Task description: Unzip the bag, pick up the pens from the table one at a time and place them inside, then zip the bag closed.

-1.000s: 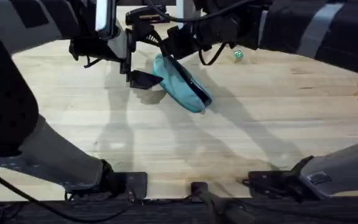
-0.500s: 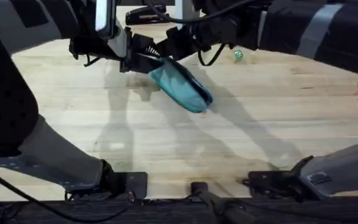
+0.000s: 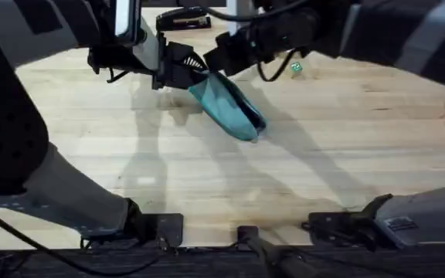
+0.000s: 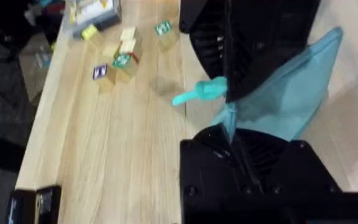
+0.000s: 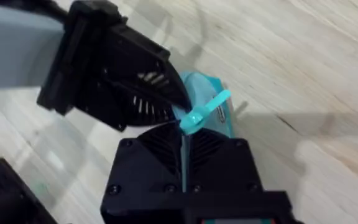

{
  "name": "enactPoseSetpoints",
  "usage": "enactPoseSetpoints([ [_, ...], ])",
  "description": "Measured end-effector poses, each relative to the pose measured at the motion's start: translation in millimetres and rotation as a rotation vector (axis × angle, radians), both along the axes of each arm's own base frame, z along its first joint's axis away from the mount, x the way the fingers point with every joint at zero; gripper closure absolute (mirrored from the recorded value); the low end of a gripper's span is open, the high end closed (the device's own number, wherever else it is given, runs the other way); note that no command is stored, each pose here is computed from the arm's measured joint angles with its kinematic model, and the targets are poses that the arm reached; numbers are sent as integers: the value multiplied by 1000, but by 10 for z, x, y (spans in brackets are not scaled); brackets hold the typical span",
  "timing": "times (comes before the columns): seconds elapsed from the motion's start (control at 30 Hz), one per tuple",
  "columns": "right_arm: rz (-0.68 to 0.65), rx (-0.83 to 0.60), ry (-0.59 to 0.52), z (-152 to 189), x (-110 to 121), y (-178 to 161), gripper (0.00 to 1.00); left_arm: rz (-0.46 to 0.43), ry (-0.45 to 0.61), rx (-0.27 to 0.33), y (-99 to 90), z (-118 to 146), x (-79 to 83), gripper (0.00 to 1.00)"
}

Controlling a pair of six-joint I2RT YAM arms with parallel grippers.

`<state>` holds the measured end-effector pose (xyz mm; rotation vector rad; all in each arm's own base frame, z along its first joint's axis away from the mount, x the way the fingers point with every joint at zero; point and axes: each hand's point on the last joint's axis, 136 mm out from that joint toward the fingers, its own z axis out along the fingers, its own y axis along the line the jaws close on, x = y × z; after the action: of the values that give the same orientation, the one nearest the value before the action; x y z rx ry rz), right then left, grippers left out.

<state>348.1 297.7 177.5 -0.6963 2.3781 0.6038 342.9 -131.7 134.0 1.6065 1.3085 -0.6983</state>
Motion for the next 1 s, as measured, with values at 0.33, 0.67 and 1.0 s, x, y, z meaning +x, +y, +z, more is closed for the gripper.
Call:
enactPoseSetpoints([
  [0.33,46,-119,29,109,-266,-480,970,5,22,56,36,-113,-14,955],
  [0.67,45,-261,95,-41,-438,-816,970,12,27,78,68,-151,-12,955],
  [1.0,16,-240,76,-4,-368,-790,603,12,27,78,68,-151,-12,955],
])
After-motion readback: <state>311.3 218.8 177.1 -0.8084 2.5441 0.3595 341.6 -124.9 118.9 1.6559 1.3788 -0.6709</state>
